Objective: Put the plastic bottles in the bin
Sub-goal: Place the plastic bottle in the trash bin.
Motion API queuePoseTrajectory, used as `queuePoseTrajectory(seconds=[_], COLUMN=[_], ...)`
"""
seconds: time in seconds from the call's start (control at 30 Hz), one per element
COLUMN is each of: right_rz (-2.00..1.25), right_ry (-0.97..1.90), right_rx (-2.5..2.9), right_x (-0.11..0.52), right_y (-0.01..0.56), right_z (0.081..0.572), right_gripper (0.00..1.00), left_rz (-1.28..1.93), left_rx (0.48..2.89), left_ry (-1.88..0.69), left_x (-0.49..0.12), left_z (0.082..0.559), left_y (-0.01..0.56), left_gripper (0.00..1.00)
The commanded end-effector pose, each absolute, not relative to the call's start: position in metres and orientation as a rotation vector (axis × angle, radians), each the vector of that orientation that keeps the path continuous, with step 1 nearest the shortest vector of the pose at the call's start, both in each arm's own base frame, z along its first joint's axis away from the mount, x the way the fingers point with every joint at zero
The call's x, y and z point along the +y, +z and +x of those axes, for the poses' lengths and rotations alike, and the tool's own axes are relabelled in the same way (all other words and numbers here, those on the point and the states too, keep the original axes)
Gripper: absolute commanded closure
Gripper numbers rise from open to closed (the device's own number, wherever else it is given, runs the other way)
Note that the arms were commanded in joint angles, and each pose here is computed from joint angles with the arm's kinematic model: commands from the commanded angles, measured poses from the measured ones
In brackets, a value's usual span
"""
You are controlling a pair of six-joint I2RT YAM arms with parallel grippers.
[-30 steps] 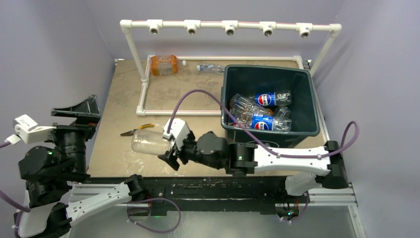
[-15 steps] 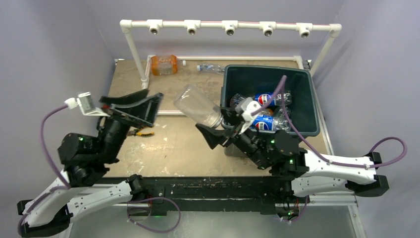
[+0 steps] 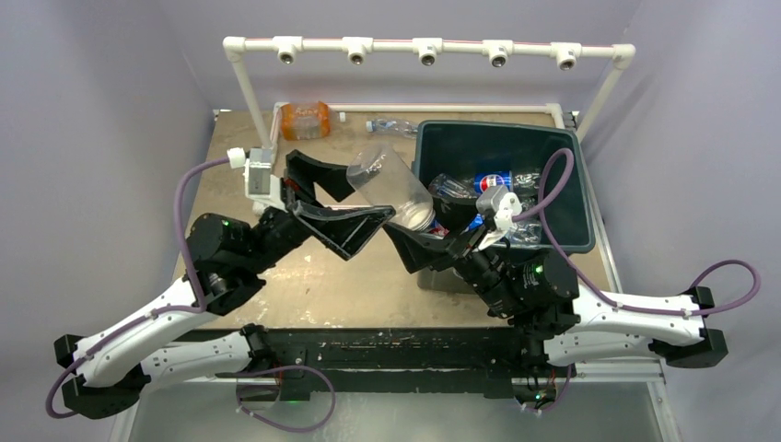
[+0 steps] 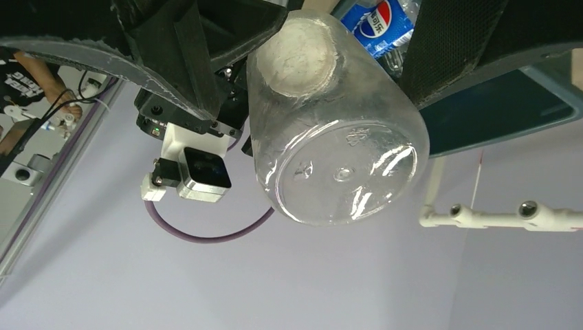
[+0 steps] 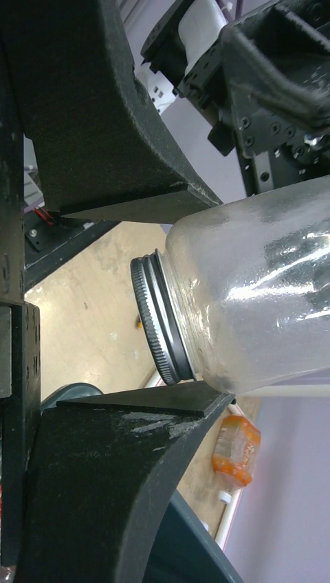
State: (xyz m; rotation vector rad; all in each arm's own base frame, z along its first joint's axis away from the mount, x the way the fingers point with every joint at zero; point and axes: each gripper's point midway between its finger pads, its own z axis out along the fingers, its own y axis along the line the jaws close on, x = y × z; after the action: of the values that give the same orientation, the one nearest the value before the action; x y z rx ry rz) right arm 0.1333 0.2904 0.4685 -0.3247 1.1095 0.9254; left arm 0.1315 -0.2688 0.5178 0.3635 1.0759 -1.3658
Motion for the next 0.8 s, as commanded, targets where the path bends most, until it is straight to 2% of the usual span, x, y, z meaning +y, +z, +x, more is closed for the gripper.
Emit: queuePoseTrajectory(seconds=[0.0, 0.23, 0.3, 0.43, 0.47, 0.5, 0.53, 0.57, 0.63, 0.67, 0.77], right_rz=[-0.301, -0.341, -0.360, -0.375, -0.378, -0.384, -0.390, -0.391, -0.395, -0.398, -0.377], right_ry=[0.954, 0.946, 0.940, 0.937, 0.938, 0.938, 0.941, 0.945, 0.951, 0.952, 0.961], right_rx=[1.054, 1.057, 1.061, 1.066, 1.068, 1.074, 1.083, 1.096, 1.125, 1.141, 1.177], right_x=[0.284, 0.285, 0.288, 0.288, 0.288, 0.287, 0.287, 0.287, 0.283, 0.280, 0.257], right_y=[0.482, 0.475, 0.472, 0.470, 0.471, 0.471, 0.471, 0.471, 0.473, 0.475, 0.486], right_z=[0.129, 0.127, 0.126, 0.125, 0.125, 0.124, 0.124, 0.124, 0.123, 0.123, 0.122], right_gripper=[0.73, 0.73, 0.73, 0.72, 0.68, 0.60, 0.48, 0.30, 0.06, 0.02, 0.01], left_rz=[0.402, 0.301, 0.303, 0.331, 0.341, 0.346, 0.349, 0.349, 0.348, 0.350, 0.364], left_rx=[0.957, 0.951, 0.943, 0.946, 0.947, 0.949, 0.952, 0.952, 0.951, 0.950, 0.961], left_ry=[-1.464, -1.447, -1.460, -1.472, -1.473, -1.471, -1.471, -1.468, -1.459, -1.451, -1.393], left_x=[-0.269, -0.265, -0.268, -0.275, -0.277, -0.277, -0.278, -0.278, -0.277, -0.276, -0.273], left_z=[0.112, 0.126, 0.126, 0.125, 0.124, 0.124, 0.125, 0.125, 0.125, 0.125, 0.129], left_y=[0.547, 0.553, 0.555, 0.555, 0.555, 0.555, 0.554, 0.554, 0.555, 0.557, 0.561], left_gripper=[0.03, 0.09, 0.17, 0.38, 0.43, 0.49, 0.55, 0.59, 0.66, 0.69, 0.78])
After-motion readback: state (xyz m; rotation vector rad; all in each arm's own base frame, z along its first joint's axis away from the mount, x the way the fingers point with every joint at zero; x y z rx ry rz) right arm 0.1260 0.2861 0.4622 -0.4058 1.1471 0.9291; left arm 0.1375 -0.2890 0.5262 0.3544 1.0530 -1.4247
